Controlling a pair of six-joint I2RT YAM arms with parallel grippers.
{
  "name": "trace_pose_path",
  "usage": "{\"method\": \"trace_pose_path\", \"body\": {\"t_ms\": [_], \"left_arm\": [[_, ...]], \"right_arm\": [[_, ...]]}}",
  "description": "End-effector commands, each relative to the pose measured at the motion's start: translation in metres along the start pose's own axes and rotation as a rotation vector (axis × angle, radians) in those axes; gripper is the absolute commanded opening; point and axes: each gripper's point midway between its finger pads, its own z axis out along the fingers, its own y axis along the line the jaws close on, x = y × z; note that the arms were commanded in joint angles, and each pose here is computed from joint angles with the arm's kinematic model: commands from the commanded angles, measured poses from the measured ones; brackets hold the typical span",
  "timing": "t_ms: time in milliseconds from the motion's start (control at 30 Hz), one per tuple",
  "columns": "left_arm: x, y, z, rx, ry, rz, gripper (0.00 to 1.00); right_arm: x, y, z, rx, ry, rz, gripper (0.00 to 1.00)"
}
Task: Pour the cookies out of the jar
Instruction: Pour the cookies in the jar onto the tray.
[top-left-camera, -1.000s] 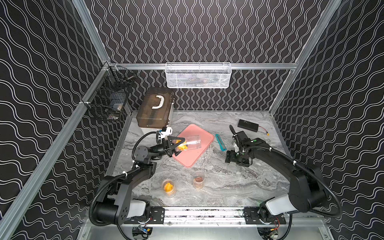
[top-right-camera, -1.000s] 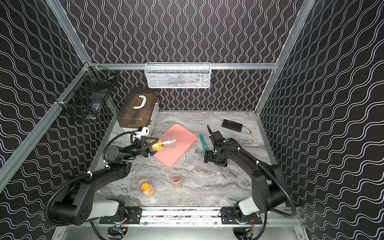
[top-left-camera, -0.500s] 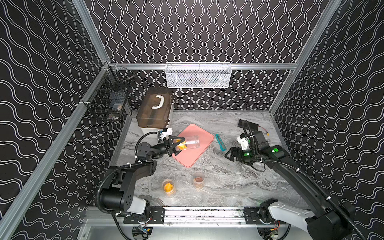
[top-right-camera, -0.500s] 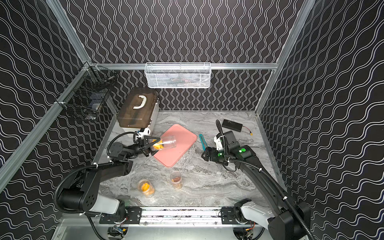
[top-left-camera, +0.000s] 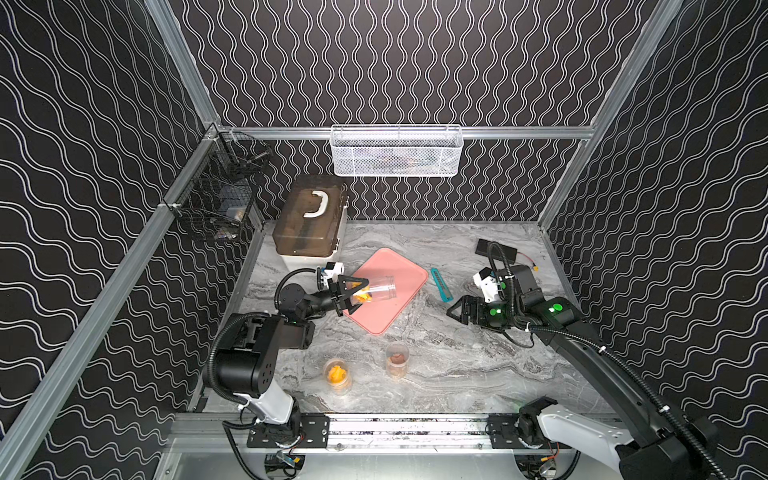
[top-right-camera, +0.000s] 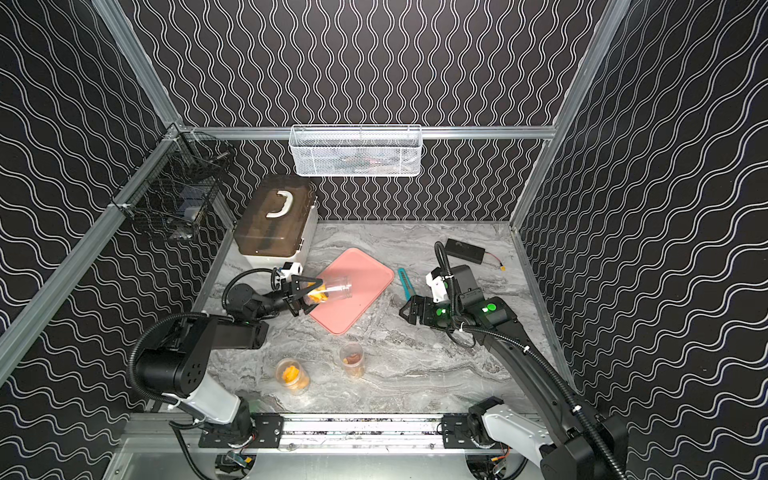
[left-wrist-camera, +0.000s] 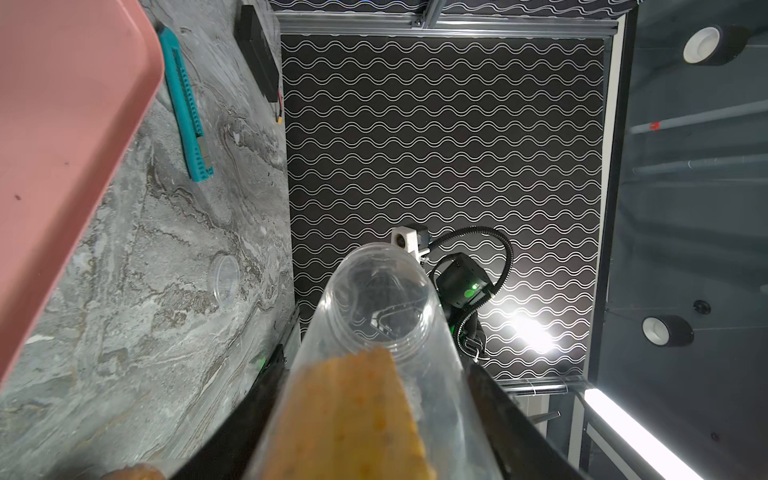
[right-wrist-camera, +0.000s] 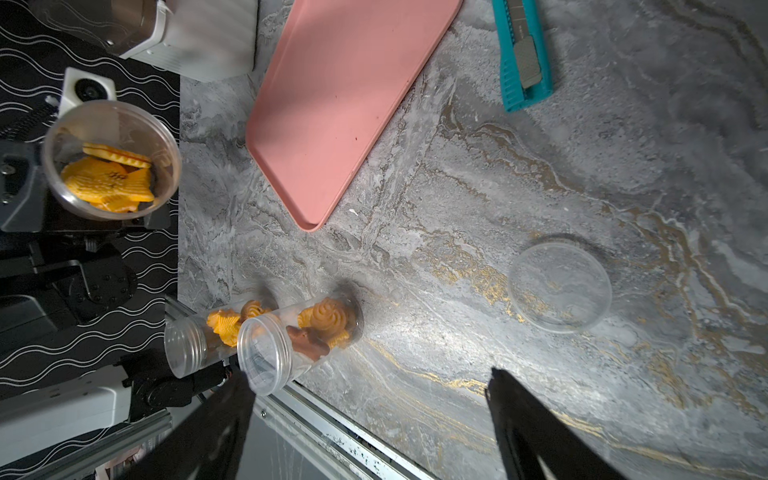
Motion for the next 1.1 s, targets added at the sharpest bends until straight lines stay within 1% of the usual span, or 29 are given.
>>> {"method": "trace_pose_path", "body": {"t_ms": [0,200,533,700,767,933,1067], "left_arm": [[0.001,0.0,-0.001,0.013,0.006,0.066,0.29],[-0.007,0.02,-0.001,-0.019,-0.015,0.034,0.29],[-0.027,0.045,-0.003,-0.074,-0.058,0.014,0.29],[-0.034,0.058,-0.01,-0.088,-0.083,-0.01,0.29],[-0.043,0.064,-0.02,-0.099,-0.116,-0.024,0.29],[-0.053,0.076,-0.031,-0.129,-0.165,-0.055,0.29],[-0.056,0.085,-0.034,-0.165,-0.172,-0.064,0.29]], "right_arm": [[0.0,0.004,0.0,-0.025,-0.005,-0.015,0.91],[0.004,0.002,0.001,-0.029,0.0,-0.006,0.91],[0.009,0.003,0.0,-0.041,0.009,0.013,0.91],[0.012,0.002,0.0,-0.046,0.009,0.024,0.91],[0.013,0.002,0.0,-0.047,0.012,0.035,0.91],[0.015,0.004,-0.001,-0.06,0.012,0.048,0.91],[0.014,0.004,-0.001,-0.066,0.009,0.059,0.91]]}}
